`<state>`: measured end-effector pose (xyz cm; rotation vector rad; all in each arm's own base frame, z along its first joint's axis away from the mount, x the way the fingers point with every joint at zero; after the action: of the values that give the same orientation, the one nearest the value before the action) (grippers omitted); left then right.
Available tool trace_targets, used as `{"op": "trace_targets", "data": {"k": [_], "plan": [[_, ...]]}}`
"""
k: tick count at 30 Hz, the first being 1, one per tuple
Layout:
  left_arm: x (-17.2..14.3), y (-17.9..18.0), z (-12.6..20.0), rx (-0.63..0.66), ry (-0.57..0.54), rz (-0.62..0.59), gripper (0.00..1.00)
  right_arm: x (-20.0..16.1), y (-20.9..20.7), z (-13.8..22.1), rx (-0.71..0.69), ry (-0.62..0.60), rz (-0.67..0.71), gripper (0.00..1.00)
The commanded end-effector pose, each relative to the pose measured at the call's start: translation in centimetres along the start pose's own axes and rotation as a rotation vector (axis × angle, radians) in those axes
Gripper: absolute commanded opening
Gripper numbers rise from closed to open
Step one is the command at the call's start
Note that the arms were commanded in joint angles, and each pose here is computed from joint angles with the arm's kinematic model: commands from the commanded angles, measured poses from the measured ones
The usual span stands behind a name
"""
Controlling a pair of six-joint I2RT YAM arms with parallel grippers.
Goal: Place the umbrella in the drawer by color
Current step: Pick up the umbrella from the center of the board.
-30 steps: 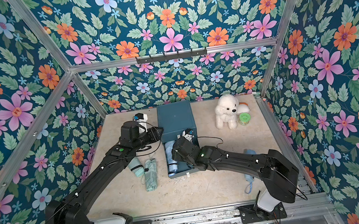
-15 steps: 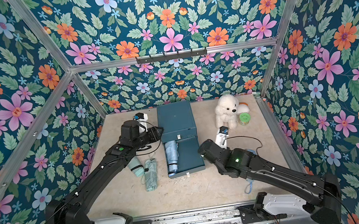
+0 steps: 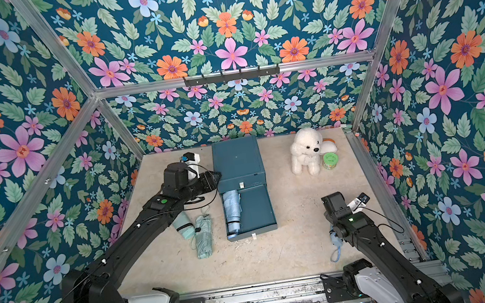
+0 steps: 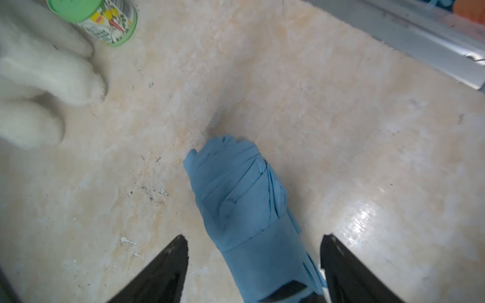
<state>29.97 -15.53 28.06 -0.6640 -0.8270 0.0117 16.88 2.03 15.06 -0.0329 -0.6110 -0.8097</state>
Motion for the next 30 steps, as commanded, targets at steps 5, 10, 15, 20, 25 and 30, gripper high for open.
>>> {"op": "trace_targets", "data": {"k": [5,10,15,20,25,30], "plan": [[-0.9,0.6,-0.1,0.031,0.052,-0.009,0.51,-1.7,0.9,-2.4,0.088,0.115,0.048,0.64],[-1.0,0.6,-0.2,0.033,0.052,-0.011,0.51,-2.1,1.3,-2.5,0.144,0.149,0.067,0.36],[-1.1,0.8,-0.4,0.041,0.061,-0.009,0.51,-2.3,2.6,-1.1,0.174,0.130,0.131,0.00],[-1.2,1.0,-0.6,0.052,0.062,-0.014,0.51,-1.5,5.2,3.7,0.292,0.029,0.187,0.00],[-1.2,1.1,-0.7,0.060,0.066,-0.014,0.51,-0.9,8.6,10.8,0.467,-0.052,0.274,0.00],[-1.4,1.2,-0.8,0.066,0.069,-0.013,0.51,-3.0,13.4,16.8,0.837,0.073,0.410,0.00]]}}
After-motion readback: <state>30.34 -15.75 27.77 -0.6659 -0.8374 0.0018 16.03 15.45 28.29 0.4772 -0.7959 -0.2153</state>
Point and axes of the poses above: each gripper's point midway between its finger pads, its own z axis back along the fingers, its own y axis along the line the jaws close on, x = y × z, the point moved 10 cm from there along z, back along the fingers, and after that the axes turned 3 degrees about z, right-handed, at the moved point
